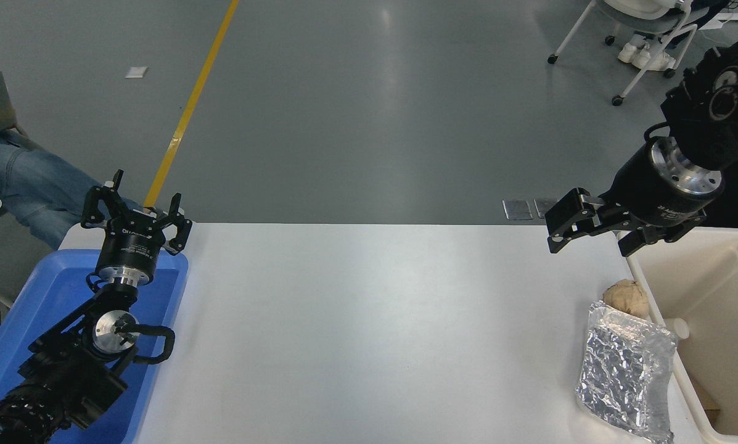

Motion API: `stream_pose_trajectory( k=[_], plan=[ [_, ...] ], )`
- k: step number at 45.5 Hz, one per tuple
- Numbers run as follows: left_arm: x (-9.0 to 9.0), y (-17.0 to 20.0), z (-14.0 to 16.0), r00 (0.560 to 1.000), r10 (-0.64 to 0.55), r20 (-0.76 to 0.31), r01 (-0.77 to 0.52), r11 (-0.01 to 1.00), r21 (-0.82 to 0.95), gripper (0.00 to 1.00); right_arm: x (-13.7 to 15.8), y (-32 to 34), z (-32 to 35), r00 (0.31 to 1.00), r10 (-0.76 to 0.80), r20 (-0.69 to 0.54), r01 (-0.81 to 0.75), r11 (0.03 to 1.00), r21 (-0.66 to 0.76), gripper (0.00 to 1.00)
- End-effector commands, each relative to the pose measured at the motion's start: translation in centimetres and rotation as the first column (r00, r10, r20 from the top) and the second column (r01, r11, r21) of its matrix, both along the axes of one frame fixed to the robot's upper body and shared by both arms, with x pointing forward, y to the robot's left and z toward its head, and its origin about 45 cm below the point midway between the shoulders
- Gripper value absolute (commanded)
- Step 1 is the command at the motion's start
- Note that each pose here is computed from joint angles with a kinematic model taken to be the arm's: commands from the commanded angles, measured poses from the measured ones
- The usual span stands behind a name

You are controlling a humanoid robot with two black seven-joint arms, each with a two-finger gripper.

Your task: Pick up foil plate and place in dustbin

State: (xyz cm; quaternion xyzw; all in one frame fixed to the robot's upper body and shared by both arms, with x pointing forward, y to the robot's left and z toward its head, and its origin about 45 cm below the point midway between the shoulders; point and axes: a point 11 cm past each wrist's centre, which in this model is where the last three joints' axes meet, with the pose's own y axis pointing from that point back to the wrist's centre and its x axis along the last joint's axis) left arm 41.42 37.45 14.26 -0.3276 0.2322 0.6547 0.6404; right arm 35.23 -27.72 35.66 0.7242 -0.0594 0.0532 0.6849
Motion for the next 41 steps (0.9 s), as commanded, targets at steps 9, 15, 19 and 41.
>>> stream_pose_trajectory(
  k=[9, 15, 19, 41],
  plan=[
    [0.0, 0.0, 0.0, 1.000, 0.000, 0.000, 0.000, 1.000, -0.001, 0.99, -0.1, 0.0, -0.3, 1.000, -0.002, -0.009, 0.002, 1.000, 0.004, 1.00],
    [0.1, 0.0, 0.1, 1.000, -0.001, 0.001, 0.001, 1.000, -0.001, 0.99, -0.1, -0.1, -0.8, 1.000, -0.005, -0.019, 0.005, 1.000, 0.001, 1.00],
    [0.0, 0.0, 0.0, 1.000, 0.000, 0.000, 0.000, 1.000, -0.001, 0.99, 0.0, 0.1, -1.0, 1.000, -0.001, -0.022, 0.001, 1.000, 0.006, 1.00],
    [0.0, 0.0, 0.0, 1.000, 0.000, 0.000, 0.000, 1.000, -0.001, 0.99, 0.3, -0.6, -1.3, 1.000, -0.017, -0.020, 0.017, 1.000, -0.004, 1.00]
  ],
)
